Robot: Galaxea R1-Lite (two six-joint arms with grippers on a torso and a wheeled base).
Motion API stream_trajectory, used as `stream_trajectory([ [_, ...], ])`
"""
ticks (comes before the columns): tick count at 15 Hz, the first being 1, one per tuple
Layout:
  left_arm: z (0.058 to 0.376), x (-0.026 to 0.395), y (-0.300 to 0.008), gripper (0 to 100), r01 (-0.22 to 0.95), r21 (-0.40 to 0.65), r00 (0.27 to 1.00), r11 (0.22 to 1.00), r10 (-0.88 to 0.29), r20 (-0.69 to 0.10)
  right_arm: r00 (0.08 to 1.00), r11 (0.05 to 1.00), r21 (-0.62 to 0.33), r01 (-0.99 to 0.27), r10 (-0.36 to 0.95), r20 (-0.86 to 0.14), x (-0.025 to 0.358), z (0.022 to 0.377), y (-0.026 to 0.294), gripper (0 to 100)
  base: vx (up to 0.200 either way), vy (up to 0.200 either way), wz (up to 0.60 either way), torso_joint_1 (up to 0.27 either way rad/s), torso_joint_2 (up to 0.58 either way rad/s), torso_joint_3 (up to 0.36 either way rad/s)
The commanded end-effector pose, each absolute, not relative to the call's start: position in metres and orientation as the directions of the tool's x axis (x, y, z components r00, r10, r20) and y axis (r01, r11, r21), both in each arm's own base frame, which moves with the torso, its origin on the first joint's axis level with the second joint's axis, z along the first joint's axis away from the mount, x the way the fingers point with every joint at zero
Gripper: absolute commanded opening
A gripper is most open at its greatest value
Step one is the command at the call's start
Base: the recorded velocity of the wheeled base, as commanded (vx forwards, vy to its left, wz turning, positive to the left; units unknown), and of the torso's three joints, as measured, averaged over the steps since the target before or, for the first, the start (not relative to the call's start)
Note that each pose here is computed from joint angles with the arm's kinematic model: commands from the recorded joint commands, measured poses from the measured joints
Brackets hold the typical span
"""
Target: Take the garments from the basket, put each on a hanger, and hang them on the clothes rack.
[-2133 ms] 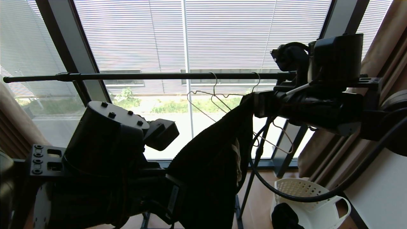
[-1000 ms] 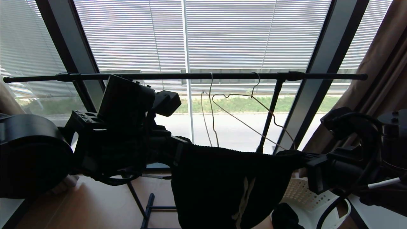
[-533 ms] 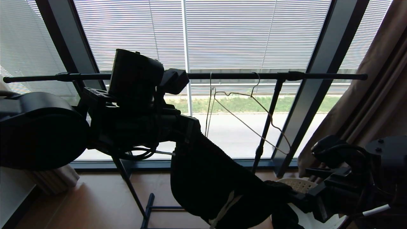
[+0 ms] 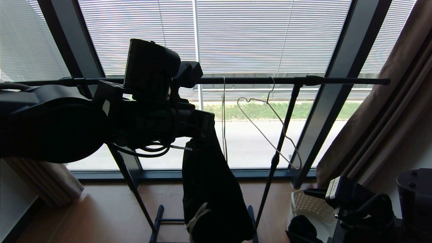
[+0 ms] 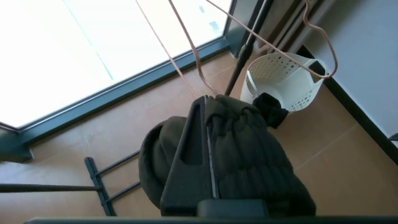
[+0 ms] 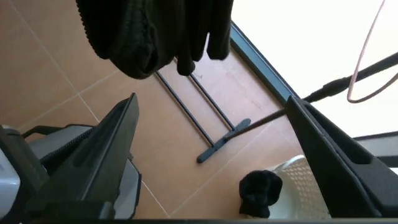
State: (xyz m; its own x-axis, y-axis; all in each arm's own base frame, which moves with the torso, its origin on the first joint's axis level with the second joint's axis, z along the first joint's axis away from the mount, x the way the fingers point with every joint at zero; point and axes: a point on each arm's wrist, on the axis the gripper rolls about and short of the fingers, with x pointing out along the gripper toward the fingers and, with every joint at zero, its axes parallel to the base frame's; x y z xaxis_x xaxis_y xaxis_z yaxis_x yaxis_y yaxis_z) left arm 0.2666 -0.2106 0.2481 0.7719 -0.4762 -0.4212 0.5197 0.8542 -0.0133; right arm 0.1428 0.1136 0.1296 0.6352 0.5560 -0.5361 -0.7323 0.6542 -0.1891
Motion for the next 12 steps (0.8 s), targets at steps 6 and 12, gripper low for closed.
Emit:
stream_trajectory([
  [6,0.243,0.265,-0.209,0,0.518,-0.010,0.765,0.855,-0.469,-0.441,0.655,0.632,-0.193,-0.750,0.671,-0.348,0.165,0.173,0.204,100,0.000,0.000,0.00,0.000,0.00,0.000],
  [12,0.241,0.264,-0.209,0,0.512,-0.003,0.768,0.859,-0.459,-0.446,0.680,0.664,-0.189,-0.724,0.640,-0.356,0.195,0.162,0.258,100,0.000,0.000,0.00,0.000,0.00,0.000],
])
